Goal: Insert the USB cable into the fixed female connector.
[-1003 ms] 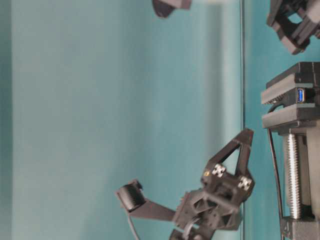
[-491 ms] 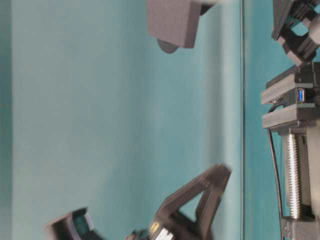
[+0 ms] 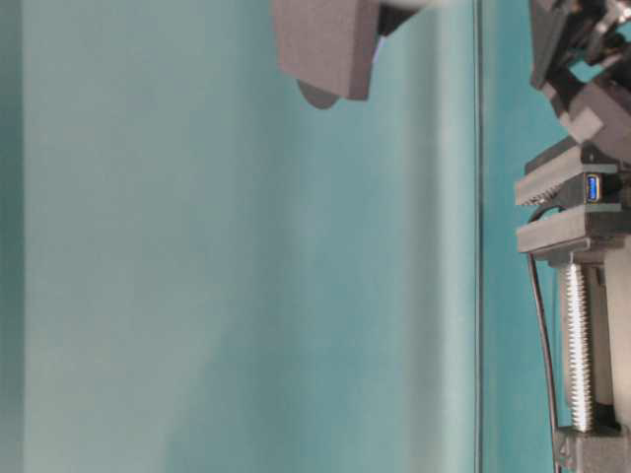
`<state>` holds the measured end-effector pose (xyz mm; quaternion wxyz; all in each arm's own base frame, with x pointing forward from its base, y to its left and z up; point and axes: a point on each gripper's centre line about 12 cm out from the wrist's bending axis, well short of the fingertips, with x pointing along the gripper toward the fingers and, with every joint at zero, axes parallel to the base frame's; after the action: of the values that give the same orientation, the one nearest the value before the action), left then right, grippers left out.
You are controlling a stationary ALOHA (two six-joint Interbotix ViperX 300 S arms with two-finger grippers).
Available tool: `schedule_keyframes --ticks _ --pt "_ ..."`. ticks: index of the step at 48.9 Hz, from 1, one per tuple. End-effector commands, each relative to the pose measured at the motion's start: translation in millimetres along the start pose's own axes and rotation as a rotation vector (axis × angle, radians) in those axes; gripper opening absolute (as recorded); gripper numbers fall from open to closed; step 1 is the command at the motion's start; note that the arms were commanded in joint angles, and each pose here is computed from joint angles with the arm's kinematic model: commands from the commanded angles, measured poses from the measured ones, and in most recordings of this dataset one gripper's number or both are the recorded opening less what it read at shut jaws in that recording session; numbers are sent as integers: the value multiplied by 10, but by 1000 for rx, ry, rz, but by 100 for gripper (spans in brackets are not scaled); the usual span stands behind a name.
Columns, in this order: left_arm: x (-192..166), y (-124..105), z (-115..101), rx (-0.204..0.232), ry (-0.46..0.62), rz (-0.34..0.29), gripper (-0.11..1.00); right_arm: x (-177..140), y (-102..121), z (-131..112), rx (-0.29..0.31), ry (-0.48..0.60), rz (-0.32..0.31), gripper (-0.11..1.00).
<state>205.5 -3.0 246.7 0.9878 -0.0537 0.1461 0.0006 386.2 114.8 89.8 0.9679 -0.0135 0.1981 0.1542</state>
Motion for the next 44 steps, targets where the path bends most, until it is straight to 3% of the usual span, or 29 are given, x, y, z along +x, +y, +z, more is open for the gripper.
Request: schedule_keyframes --ticks 1,8,15,36,44 --pt "-283 -2 -51 -11 -86 -14 95 36 -29 118 16 -56 -12 76" --pt "-496 23 -242 -18 -138 -20 95 98 -74 60 47 -50 -38 76" --pt "-469 46 -411 -22 -105 -12 95 149 -92 3 56 -43 -47 76" --pt "-396 83 -644 -21 -82 -1 94 199 -67 -42 61 -16 -44 76" --pt "-391 147 -776 -30 -55 35 94 198 -10 -79 88 12 -33 76"
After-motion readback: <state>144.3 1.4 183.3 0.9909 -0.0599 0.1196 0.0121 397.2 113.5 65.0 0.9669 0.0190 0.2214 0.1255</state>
